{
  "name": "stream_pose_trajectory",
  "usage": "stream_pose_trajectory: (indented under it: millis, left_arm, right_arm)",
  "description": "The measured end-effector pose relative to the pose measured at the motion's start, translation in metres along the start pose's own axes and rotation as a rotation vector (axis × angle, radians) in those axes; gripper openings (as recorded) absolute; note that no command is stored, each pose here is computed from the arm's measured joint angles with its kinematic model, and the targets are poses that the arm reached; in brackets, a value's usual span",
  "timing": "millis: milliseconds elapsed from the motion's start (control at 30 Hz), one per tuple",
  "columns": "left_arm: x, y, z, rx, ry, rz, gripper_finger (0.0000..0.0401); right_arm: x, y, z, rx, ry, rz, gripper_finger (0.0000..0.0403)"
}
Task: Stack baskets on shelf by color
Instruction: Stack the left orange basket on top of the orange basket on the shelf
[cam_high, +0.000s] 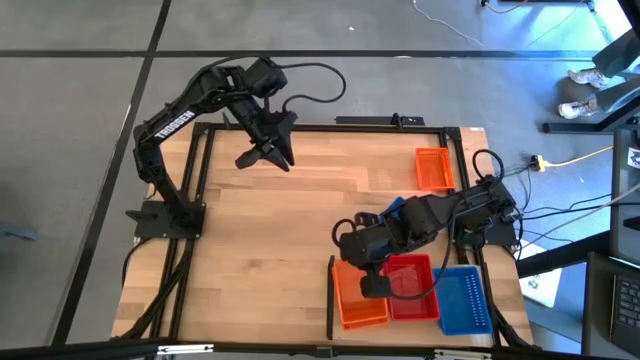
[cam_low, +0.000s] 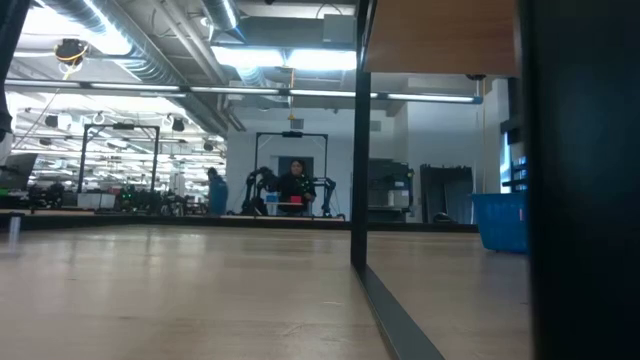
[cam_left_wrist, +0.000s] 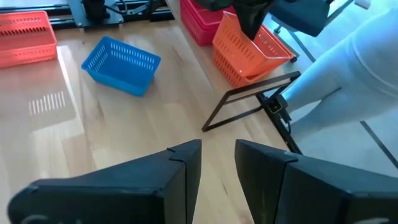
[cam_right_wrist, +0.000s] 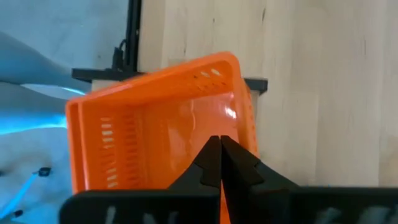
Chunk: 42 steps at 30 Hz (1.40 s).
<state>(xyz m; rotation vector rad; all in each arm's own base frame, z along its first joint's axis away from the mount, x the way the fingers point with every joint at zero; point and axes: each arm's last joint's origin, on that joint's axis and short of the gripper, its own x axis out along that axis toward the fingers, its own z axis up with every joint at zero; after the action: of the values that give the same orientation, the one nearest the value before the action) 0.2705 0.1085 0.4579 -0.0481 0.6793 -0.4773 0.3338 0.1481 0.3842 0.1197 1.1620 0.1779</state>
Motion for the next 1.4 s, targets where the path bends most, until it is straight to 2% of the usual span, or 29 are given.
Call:
stream_pose_trajectory:
  millis: [200,300,567,933,1200,1400]
  left_arm:
    - [0.000,0.000,0.000,-0.002,0.000,0.000,0.0089]
    - [0.000,0.000,0.000,-0.003,0.000,0.000,0.0089]
    - [0.000,0.000,0.000,-0.004,0.001,0.001,0.0089]
    - [0.000,0.000,0.000,-0.004,0.007,0.012,0.0089]
    - [0.000,0.001,0.000,-0.004,0.009,0.015,0.0089]
    - [0.000,0.001,0.000,-0.004,0.009,0.015,0.0089]
  right_arm:
    - [-0.013,0.003,0.004,-0.023,-0.048,0.038,0.0000]
    - [-0.019,0.003,0.005,-0.026,-0.076,0.014,0.0000]
    - [-0.013,-0.006,0.004,-0.011,-0.047,-0.045,0.0000]
    - [-0.008,-0.004,0.003,-0.006,-0.011,0.033,0.0000]
    - [-0.017,-0.004,0.006,-0.035,-0.067,-0.018,0.0000]
    - [-0.017,-0.003,0.005,-0.017,-0.058,0.007,0.0014]
